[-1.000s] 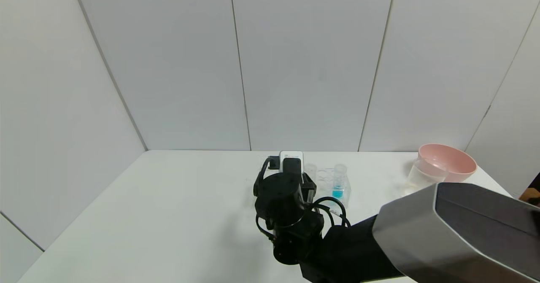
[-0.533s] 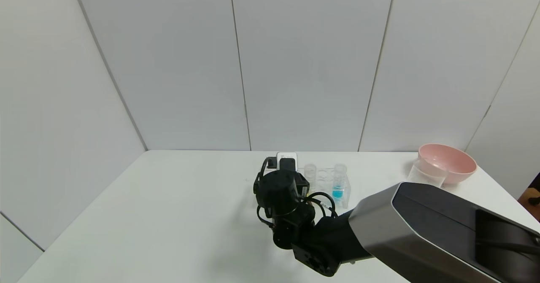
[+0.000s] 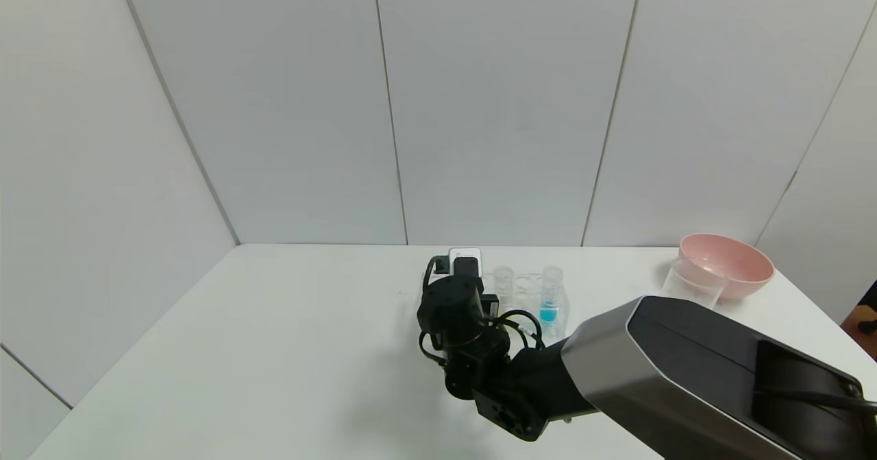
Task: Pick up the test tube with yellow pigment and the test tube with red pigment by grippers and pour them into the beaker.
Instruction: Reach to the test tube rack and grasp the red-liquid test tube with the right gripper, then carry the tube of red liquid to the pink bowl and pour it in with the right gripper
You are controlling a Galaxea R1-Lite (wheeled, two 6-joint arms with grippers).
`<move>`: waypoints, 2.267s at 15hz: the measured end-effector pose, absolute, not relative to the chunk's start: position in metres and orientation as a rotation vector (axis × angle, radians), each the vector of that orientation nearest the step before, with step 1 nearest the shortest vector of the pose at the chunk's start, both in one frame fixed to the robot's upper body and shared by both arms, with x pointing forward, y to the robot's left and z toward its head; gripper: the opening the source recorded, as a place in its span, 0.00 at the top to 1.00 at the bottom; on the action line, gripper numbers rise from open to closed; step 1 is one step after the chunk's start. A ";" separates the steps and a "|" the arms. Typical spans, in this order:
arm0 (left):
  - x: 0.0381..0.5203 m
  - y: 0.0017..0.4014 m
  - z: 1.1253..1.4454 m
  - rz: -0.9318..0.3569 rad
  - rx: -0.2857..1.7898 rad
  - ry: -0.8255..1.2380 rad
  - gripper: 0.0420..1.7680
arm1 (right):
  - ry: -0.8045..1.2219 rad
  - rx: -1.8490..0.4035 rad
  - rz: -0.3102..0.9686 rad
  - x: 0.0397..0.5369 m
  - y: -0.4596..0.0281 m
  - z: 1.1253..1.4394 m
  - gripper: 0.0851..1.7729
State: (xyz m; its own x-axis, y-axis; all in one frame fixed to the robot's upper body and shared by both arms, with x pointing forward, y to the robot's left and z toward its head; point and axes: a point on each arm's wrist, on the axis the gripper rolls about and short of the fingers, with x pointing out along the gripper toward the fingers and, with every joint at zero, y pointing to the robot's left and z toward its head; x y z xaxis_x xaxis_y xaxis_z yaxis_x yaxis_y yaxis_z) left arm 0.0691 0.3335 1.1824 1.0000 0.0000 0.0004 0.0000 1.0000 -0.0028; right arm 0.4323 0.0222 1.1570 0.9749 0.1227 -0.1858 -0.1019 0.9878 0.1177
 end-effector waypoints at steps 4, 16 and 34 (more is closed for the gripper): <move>0.069 0.334 1.182 0.000 -0.002 -0.001 0.00 | 0.187 0.109 0.114 0.432 0.022 1.162 0.73; 0.069 0.334 1.182 0.000 -0.003 -0.001 0.00 | 0.023 0.156 0.180 0.416 -0.007 1.284 0.73; 0.069 0.334 1.182 0.000 -0.003 -0.001 0.00 | -0.054 -0.222 0.293 0.403 -0.454 1.321 0.73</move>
